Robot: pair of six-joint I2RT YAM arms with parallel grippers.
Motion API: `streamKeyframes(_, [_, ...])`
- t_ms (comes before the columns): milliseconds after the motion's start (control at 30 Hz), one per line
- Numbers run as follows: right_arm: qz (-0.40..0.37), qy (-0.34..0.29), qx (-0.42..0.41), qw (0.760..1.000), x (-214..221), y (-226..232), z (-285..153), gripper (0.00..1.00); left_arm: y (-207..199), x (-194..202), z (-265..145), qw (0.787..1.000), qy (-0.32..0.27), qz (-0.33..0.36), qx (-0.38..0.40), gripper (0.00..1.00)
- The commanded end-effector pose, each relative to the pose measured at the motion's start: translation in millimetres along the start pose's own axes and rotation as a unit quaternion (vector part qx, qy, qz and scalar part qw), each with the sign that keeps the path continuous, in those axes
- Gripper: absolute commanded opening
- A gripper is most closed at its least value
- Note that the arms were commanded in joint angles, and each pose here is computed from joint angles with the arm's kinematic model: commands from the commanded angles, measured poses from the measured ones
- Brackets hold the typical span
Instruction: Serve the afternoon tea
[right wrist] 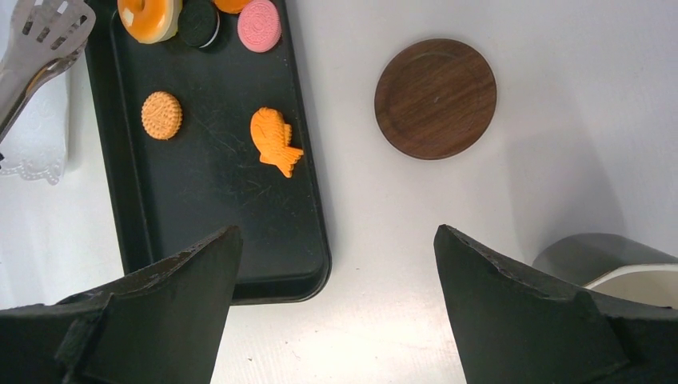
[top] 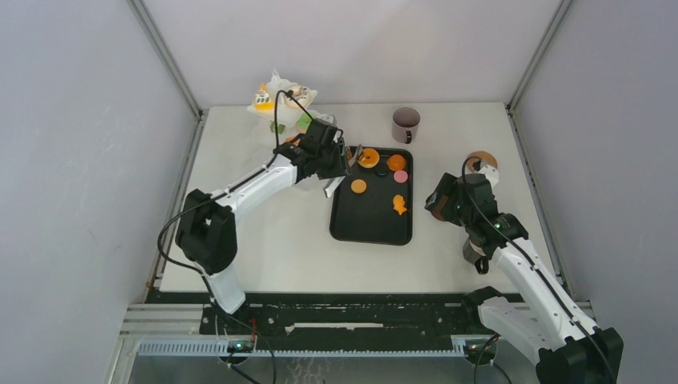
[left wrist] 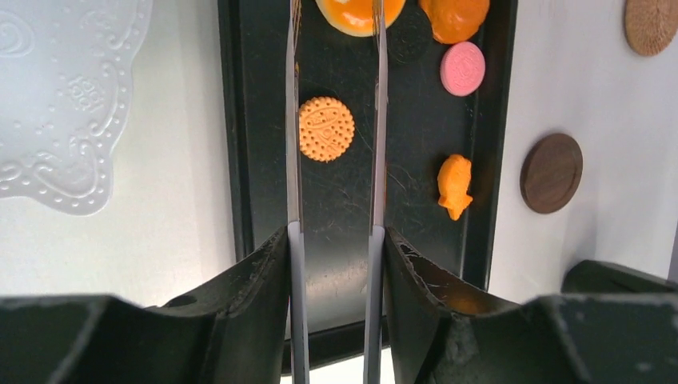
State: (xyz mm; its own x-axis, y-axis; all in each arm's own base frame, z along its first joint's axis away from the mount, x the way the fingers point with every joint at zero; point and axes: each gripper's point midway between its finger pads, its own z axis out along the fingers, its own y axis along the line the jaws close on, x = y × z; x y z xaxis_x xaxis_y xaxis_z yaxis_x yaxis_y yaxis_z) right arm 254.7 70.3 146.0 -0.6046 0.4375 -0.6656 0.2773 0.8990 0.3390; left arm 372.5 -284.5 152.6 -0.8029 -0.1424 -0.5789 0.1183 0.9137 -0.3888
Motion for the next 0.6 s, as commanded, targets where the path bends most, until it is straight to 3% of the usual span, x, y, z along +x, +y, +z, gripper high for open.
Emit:
streamKeyframes(0, [0.001, -0.018, 0.005, 1.0, -8.7, -3.0, -4.0, 0.98, -23.9, -42.2, -1.5, 0.997, -0.051, -0.033, 0.038, 0.48])
streamKeyframes(567, [0.001, -0.016, -0.001, 1.0, -11.5, -1.8, -0.2, 0.98, -18.8, -35.8, 38.0, 0.998, -0.001, -0.044, 0.047, 0.51])
